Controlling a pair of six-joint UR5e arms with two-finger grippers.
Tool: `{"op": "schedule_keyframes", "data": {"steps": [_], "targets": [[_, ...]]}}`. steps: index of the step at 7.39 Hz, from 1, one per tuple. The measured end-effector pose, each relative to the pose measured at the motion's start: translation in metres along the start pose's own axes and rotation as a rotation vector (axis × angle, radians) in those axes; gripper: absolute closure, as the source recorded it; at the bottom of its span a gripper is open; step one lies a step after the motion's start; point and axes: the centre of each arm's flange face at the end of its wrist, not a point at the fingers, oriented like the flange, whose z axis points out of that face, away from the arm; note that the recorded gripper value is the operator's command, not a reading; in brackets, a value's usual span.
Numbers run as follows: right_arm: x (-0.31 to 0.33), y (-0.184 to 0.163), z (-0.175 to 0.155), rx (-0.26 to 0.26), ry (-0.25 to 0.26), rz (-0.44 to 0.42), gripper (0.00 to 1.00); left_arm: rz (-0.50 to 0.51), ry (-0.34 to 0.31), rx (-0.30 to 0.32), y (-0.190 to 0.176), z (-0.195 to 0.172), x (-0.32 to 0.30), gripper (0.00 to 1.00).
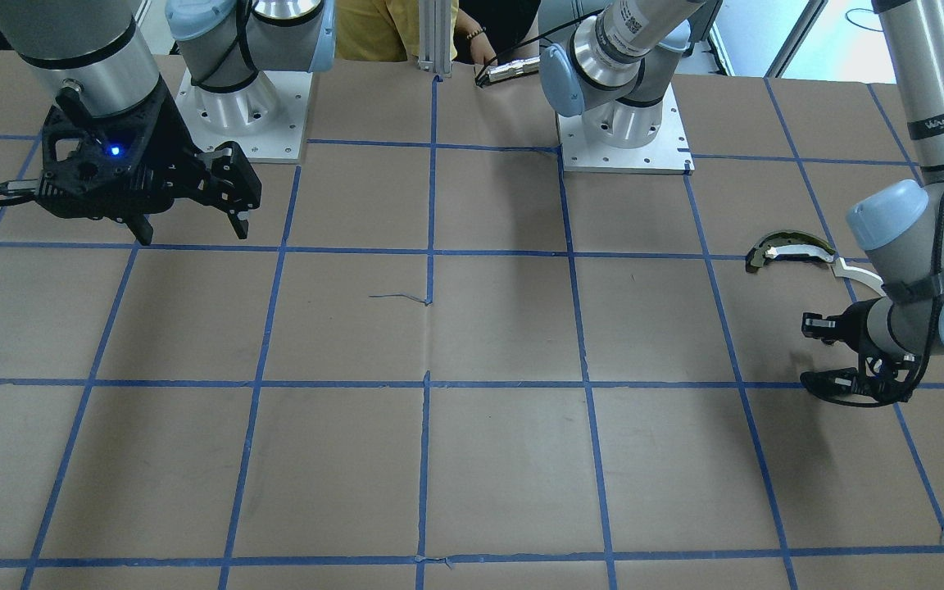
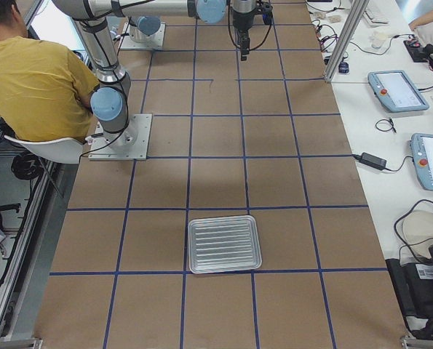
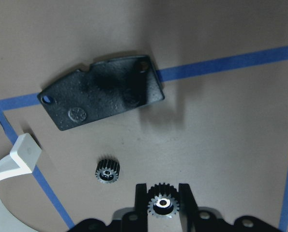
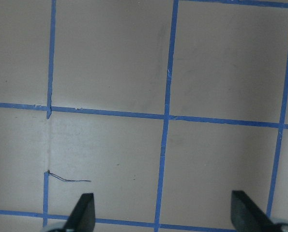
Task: Place bearing gear from tray to pile
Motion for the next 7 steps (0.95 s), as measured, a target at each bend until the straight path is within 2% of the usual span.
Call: {"op": "schedule_keyframes", "data": {"steps": [7], "targets": [[0.001,0.001,0.001,0.0,0.0,0.0,0.0,-0.019,-0.007,-0.034,0.0,0.021,-0.017,1.0]]}}
